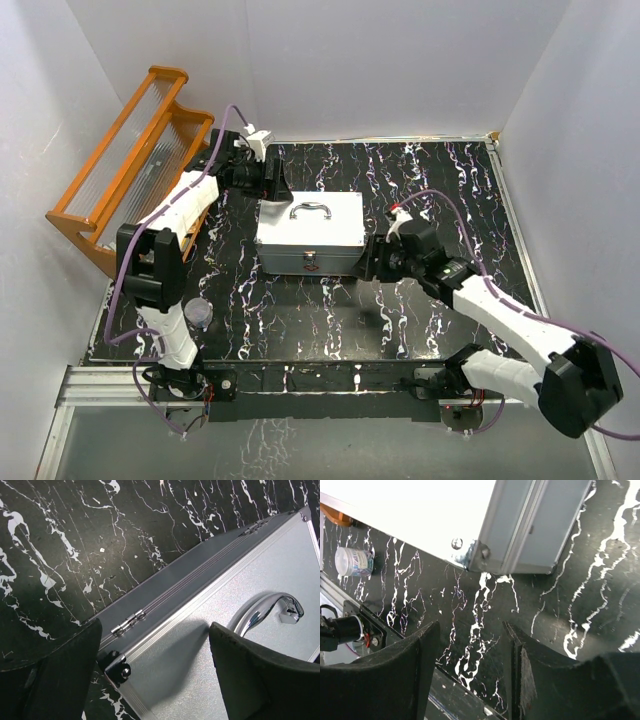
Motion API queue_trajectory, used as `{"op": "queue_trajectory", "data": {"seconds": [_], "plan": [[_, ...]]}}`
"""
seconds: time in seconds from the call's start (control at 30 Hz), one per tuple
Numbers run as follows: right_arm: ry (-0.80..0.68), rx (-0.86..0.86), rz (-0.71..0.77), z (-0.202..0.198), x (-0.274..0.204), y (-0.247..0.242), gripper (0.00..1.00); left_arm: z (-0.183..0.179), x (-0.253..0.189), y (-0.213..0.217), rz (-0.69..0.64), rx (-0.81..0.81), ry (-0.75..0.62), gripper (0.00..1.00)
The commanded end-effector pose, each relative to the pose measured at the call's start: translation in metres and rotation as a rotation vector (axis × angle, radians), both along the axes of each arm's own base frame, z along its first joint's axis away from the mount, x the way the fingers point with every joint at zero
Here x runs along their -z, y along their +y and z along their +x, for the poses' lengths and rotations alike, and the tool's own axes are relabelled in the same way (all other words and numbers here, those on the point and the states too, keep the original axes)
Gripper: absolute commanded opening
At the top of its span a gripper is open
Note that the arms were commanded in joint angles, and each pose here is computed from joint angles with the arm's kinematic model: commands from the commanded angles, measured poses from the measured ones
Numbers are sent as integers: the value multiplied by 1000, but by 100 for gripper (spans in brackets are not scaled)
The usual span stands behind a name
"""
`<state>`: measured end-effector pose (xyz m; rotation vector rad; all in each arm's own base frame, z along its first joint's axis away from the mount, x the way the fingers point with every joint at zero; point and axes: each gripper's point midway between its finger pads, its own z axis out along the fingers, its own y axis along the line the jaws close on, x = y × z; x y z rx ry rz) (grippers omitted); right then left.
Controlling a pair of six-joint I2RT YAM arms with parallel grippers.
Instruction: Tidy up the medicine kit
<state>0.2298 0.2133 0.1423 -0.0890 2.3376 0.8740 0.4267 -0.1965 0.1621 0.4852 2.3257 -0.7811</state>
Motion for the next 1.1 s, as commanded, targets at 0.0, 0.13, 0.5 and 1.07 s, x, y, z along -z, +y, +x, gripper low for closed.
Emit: {"op": "queue_trajectory", "data": {"seconds": [0.0, 0.13, 0.5, 1.07], "plan": [[-124, 12, 54, 30, -27, 29, 49, -6, -7, -8, -8, 133, -18, 85], [-126, 153, 0, 56, -22, 22, 45, -13, -2, -12, -19, 182, 16, 78], [-236, 304, -134, 106, -28, 5, 43, -79, 8, -7, -65, 189, 185, 69], [-529, 97, -267, 110, -31, -4, 44, -137, -4, 3, -161, 37, 170, 64]]}}
